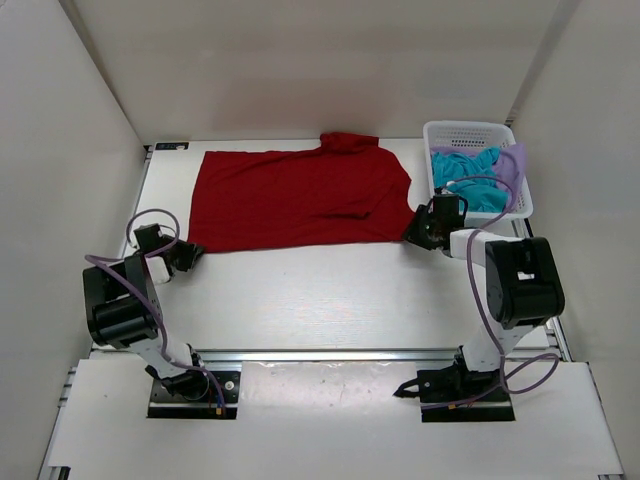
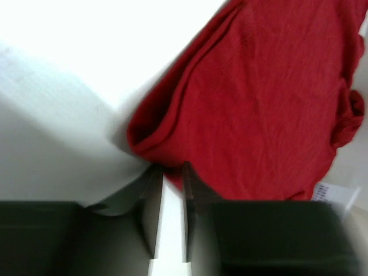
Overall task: Fold and stack the t-shirts
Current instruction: Fold the flattened tshirt in 1/3 of the way
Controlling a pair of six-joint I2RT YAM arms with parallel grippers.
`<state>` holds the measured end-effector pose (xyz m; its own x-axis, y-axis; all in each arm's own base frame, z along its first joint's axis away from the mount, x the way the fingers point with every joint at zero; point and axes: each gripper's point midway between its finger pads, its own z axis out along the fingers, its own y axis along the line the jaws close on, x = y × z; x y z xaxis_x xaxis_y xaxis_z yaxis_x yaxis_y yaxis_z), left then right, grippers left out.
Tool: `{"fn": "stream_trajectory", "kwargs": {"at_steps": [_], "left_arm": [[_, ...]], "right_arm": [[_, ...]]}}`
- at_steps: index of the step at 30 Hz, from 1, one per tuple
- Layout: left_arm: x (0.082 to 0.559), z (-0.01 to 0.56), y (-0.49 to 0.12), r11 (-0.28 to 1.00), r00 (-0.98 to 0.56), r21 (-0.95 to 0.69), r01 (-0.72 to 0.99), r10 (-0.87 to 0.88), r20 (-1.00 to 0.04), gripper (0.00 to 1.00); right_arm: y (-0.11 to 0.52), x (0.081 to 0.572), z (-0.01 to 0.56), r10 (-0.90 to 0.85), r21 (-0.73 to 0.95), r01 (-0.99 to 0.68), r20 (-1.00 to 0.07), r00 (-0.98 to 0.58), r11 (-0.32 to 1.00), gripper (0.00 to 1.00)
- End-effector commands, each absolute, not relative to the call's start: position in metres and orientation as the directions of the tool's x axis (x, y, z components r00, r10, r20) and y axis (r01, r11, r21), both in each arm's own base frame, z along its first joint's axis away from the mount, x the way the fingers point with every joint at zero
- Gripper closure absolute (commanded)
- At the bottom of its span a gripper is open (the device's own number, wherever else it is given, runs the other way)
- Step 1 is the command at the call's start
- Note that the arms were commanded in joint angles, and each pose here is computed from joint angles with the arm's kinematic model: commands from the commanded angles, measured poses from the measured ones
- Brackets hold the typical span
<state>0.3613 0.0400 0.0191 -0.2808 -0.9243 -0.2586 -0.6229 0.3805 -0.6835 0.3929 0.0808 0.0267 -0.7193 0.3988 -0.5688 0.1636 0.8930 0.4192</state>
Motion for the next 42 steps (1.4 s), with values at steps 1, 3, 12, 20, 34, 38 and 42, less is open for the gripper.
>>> {"fn": "stream_trajectory", "kwargs": {"at_steps": [1, 3, 12, 20, 34, 38, 42], "left_arm": [[0.372, 0.015, 0.037, 0.383, -0.282, -0.683, -0.622, -0.923, -0.260, 0.77], [0.379, 0.013, 0.036, 0.388, -0.289, -0.683, -0.619, -0.921, -0.261, 0.86], [0.370, 0.021, 0.046, 0.409, -0.276, -0.656, -0.635, -0.912, -0.302, 1.00], [0.303, 0.020, 0.052, 0.428, -0.313, -0.593, -0.682, -0.904, -0.292, 1.00], [0.243, 0.049, 0.039, 0.586, -0.435, -0.431, -0.686, -0.805, -0.403, 0.89], [0.264, 0.066, 0.040, 0.580, -0.429, -0.479, -0.659, -0.813, -0.393, 0.61], [0.283, 0.081, 0.030, 0.626, -0.438, -0.538, -0.565, -0.780, -0.447, 0.56]], "right_arm": [[0.082, 0.424, 0.037, 0.421, 0.427, 0.161, -0.630, -0.653, 0.890, 0.77], [0.083, 0.425, 0.038, 0.444, 0.445, 0.174, -0.625, -0.641, 0.878, 0.92], [0.074, 0.369, 0.047, 0.465, 0.445, 0.206, -0.620, -0.632, 0.872, 1.00], [0.066, 0.273, 0.026, 0.512, 0.479, 0.268, -0.504, -0.695, 0.836, 1.00], [0.082, 0.202, 0.042, 0.573, 0.595, 0.239, -0.470, -0.672, 0.768, 0.93], [0.074, 0.219, 0.069, 0.511, 0.549, 0.180, -0.540, -0.669, 0.816, 0.63], [0.081, 0.237, 0.089, 0.440, 0.508, 0.109, -0.597, -0.671, 0.855, 0.66]]}}
